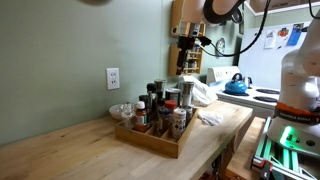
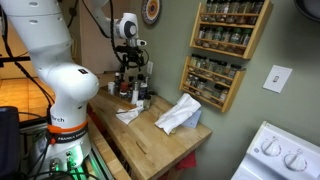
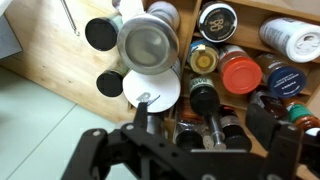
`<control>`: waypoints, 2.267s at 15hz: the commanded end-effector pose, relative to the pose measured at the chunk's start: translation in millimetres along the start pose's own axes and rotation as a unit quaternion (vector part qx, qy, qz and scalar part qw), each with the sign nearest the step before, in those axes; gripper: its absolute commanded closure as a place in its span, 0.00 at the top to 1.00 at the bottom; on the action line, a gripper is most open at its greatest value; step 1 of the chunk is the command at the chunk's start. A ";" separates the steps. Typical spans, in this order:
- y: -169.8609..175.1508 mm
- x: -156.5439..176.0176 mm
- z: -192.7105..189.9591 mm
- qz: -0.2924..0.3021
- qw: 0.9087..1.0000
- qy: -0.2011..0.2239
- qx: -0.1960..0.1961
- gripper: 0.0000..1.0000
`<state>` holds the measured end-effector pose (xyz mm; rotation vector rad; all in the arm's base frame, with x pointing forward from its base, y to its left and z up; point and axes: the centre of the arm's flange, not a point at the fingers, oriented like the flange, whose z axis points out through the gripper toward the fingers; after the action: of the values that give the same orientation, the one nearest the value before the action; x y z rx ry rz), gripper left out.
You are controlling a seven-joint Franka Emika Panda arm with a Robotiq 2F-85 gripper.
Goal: Move the white container in the first row of the wooden tray a little to the left, pick up the spice bottle from the table and put it in the first row of the wooden tray to the right of the white container
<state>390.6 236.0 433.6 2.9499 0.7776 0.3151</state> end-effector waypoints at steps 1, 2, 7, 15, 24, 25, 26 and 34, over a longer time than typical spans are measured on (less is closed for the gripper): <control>20.5 8.5 2.0 0.075 0.997 -0.018 0.008 1.00; 32.1 10.5 2.1 0.100 0.995 -0.010 0.004 1.00; 93.0 16.3 4.8 0.236 0.972 -0.007 -0.011 1.00; 141.0 -1.2 69.5 0.440 0.895 -0.063 -0.049 1.00; 155.7 -31.5 124.1 0.631 0.761 -0.146 -0.048 1.00; 155.8 -34.6 127.9 0.644 0.748 -0.156 -0.038 1.00; 155.0 -36.7 133.0 0.653 0.740 -0.163 -0.019 1.00; 148.7 -41.5 159.6 0.685 0.708 -0.147 0.088 1.00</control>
<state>467.1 82.9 301.2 2.8621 -1.5750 -0.2478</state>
